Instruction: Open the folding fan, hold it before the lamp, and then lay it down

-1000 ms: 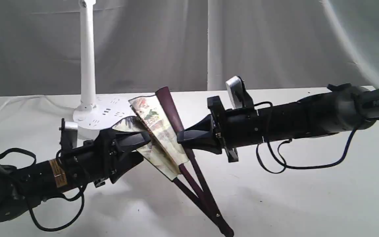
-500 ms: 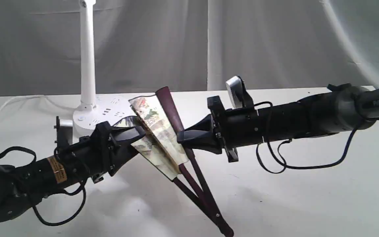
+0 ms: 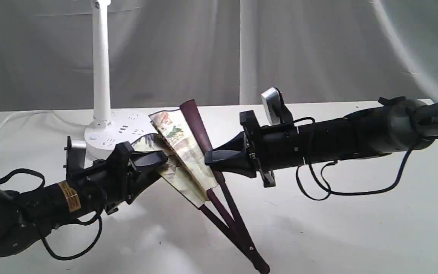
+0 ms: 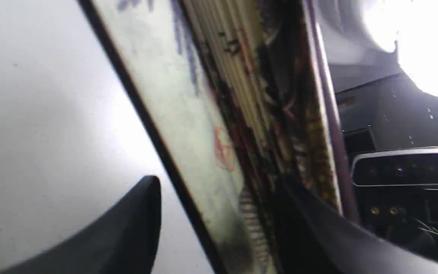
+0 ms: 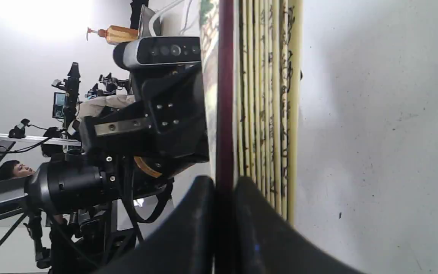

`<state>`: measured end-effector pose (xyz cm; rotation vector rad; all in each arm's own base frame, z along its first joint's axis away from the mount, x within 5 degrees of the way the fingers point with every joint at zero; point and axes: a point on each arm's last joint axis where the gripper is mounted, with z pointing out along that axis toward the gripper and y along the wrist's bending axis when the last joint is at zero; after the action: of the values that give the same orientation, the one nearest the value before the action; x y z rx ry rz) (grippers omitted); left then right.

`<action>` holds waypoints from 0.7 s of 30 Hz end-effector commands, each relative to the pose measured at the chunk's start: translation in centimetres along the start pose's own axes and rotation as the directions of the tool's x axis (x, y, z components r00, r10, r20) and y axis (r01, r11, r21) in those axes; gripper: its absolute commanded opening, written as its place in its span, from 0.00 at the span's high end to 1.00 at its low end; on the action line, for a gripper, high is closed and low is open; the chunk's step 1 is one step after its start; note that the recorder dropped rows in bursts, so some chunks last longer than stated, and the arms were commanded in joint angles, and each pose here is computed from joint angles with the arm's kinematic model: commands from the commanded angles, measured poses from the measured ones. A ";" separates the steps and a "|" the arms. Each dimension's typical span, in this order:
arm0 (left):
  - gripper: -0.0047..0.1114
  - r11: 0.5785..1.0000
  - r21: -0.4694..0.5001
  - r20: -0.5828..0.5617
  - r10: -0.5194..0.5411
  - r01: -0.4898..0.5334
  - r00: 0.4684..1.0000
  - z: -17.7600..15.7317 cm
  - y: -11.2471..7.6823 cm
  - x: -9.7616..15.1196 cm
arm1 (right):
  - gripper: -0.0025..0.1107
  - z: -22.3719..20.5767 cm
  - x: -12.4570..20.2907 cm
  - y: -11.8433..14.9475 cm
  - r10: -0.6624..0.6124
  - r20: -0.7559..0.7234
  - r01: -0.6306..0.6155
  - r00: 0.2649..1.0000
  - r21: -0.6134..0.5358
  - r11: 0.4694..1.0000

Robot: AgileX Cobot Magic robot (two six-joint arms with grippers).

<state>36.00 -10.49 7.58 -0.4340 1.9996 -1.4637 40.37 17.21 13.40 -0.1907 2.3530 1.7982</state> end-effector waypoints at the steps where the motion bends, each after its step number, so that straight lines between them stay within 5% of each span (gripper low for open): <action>1: 0.63 1.000 -0.022 0.022 -0.001 0.002 1.000 0.2 0.1 -0.2 | 0.98 0.0 0.0 0.4 -0.009 0.000 0.009 1.000 -0.029 1.000; 9: 0.69 1.000 0.017 0.027 0.017 -0.018 0.999 0.6 -0.5 -0.7 | 0.98 0.0 0.0 0.4 -0.016 -0.003 0.016 1.000 -0.027 1.000; 21: 0.59 0.999 0.028 0.011 0.018 -0.018 1.000 1.8 -1.3 0.4 | 0.98 0.0 0.0 0.4 -0.017 -0.001 0.017 1.000 -0.028 0.999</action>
<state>36.63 -12.01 8.14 -0.4090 1.9819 -1.4707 40.37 17.21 13.40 -0.2008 2.3485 1.7943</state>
